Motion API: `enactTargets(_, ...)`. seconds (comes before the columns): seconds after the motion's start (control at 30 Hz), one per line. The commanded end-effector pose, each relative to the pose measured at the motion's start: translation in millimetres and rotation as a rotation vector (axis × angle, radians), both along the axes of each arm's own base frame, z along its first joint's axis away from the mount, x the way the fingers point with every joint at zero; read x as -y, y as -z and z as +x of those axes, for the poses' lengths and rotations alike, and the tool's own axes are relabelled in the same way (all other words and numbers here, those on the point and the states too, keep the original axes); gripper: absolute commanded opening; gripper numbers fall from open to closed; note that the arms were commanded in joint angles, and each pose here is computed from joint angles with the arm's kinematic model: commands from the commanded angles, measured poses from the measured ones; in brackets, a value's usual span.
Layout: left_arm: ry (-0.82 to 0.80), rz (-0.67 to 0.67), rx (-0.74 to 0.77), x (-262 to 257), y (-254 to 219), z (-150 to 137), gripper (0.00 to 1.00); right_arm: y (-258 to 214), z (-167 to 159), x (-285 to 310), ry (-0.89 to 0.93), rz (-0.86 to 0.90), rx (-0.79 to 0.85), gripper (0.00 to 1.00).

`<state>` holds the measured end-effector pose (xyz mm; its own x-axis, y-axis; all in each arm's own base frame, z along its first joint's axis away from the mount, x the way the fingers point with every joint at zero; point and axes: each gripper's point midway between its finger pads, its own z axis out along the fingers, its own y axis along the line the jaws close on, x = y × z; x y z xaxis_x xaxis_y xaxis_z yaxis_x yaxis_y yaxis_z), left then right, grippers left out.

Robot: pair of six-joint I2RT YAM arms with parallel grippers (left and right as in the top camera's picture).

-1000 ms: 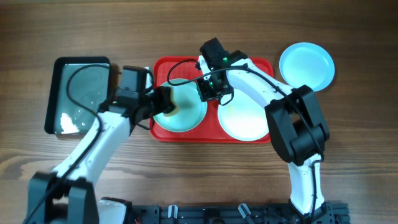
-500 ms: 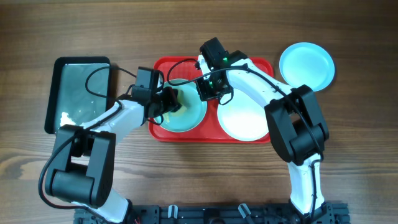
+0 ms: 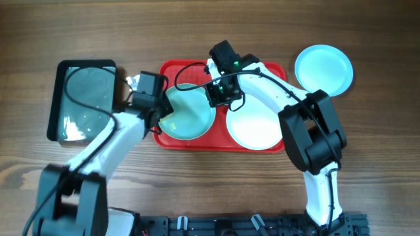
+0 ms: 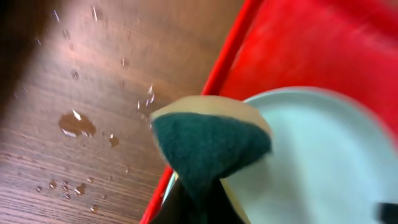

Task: Clean dirty plates on tray and stack at the side
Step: 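Scrub the back blue plate with the sponge in the left gripper, then lift the blue plate with the right gripper and stack it on the first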

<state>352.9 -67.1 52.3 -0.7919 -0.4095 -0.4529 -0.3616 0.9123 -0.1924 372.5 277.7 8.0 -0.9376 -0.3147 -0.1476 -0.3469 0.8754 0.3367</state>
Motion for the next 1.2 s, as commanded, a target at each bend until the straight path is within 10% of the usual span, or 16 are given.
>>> enactTargets(0.0, 0.131, -0.257, -0.016, 46, -14, -10, 0.04, 6, -1, 1, 0.009, -0.004, -0.014, 0.04)
enactTargets(0.33, 0.177, -0.264, -0.248, 66, 54, -43, 0.04, 6, -1, 1, 0.009, -0.005, -0.015, 0.04)
enactTargets(0.7, -0.041, 0.295, -0.102, -37, 26, -25, 0.04, 7, 0, 2, 0.007, -0.013, -0.009, 0.04)
enactTargets(1.17, -0.138, -0.005, 0.239, -36, -91, -14, 0.04, -39, 35, 8, -0.089, -0.041, 0.211, 0.04)
